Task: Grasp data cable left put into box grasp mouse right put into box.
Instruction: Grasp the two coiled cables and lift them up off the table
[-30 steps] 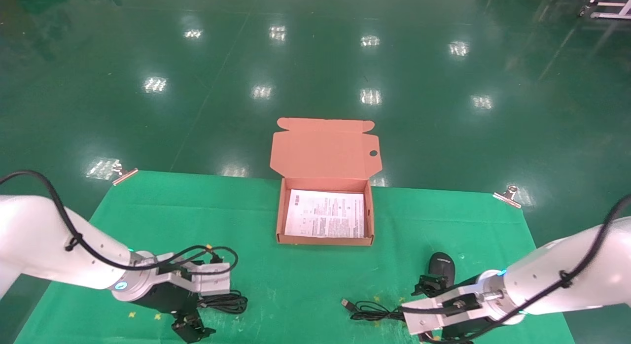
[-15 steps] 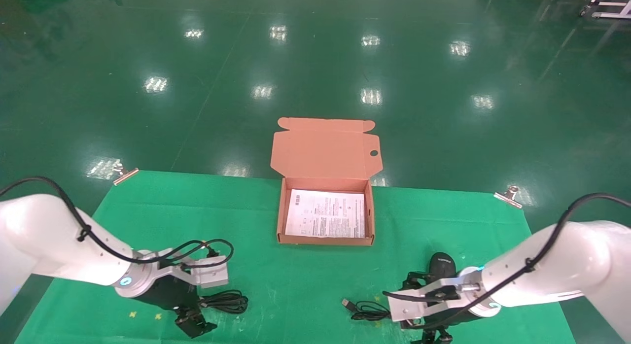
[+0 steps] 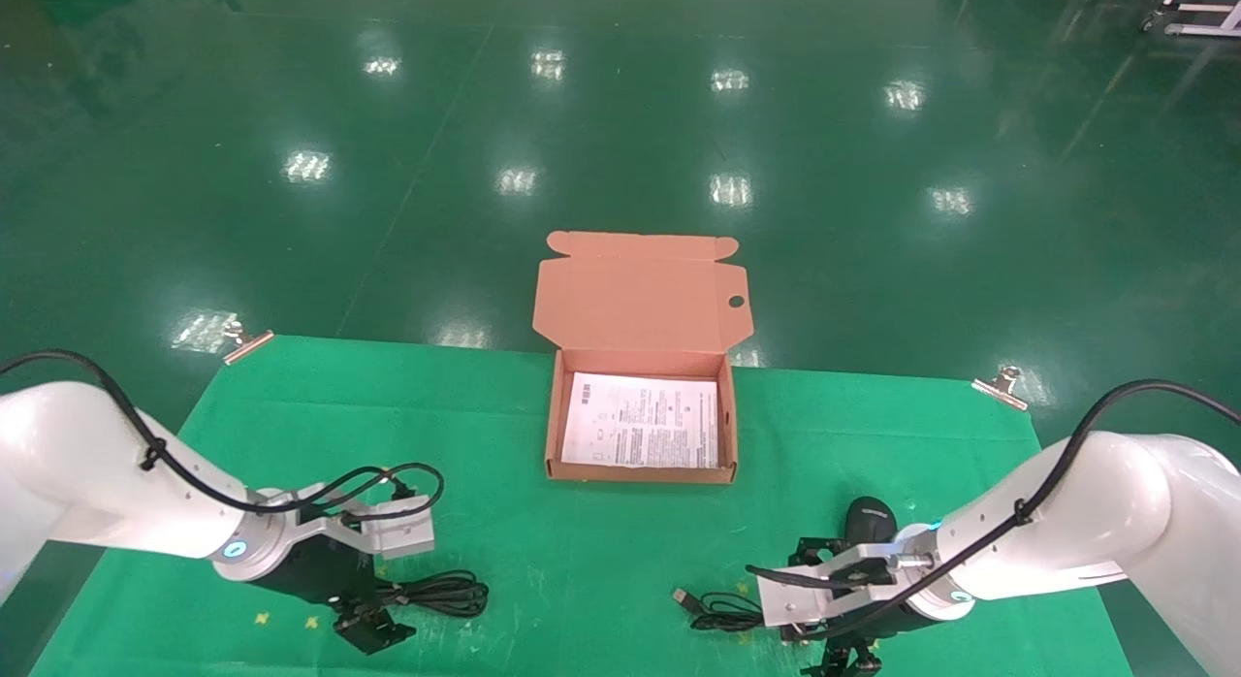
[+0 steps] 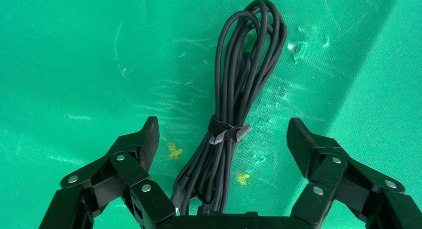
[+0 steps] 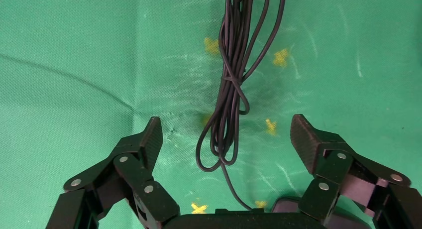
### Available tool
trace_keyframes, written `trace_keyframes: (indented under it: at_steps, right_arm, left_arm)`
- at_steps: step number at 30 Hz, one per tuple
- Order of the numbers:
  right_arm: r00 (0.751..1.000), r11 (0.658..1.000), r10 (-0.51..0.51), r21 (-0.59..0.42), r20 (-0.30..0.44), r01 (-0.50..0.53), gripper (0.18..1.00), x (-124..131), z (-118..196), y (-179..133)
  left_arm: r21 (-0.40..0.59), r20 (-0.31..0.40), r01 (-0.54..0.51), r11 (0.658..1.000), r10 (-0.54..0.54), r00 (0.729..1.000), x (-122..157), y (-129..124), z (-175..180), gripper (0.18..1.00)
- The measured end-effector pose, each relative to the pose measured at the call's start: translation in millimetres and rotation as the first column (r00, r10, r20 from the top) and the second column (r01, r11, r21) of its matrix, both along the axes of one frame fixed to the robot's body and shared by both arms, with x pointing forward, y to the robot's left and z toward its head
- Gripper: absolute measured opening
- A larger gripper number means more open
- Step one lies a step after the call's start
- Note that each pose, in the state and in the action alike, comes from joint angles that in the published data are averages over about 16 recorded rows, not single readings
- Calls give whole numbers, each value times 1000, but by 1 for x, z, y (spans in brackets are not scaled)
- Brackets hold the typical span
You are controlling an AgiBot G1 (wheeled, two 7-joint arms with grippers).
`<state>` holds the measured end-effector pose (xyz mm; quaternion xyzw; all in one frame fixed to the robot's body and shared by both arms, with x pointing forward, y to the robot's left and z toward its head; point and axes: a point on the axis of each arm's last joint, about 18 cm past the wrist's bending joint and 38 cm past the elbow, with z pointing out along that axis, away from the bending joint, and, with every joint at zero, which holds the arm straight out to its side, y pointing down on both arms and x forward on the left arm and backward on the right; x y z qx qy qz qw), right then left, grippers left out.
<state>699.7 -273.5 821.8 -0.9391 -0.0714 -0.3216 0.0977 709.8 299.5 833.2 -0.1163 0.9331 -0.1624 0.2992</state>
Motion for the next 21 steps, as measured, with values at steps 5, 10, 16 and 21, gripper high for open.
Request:
trace_keyframes:
  at_steps: [5,10,16,21]
  right_arm:
    - [1000,1000,2,0,1,-2,929,-1,1,0]
    - [1000,1000,3,-1,2,-3,864,-1,1,0]
    - [1000,1000,4,-2,2,-4,743,-1,1,0]
    - [1000,1000,5,-3,3,-5,629,-2,2,0]
  left_arm:
    - [1,0,3,1000,-3,1000,0,-1,0,918]
    - [3,0,5,1000,-5,1000,-1,-2,0,849]
    - [5,0,7,1000,-7,1000,-1,-2,1,733]
    - [6,0,8,1000,-8,1000,-1,-2,1,620]
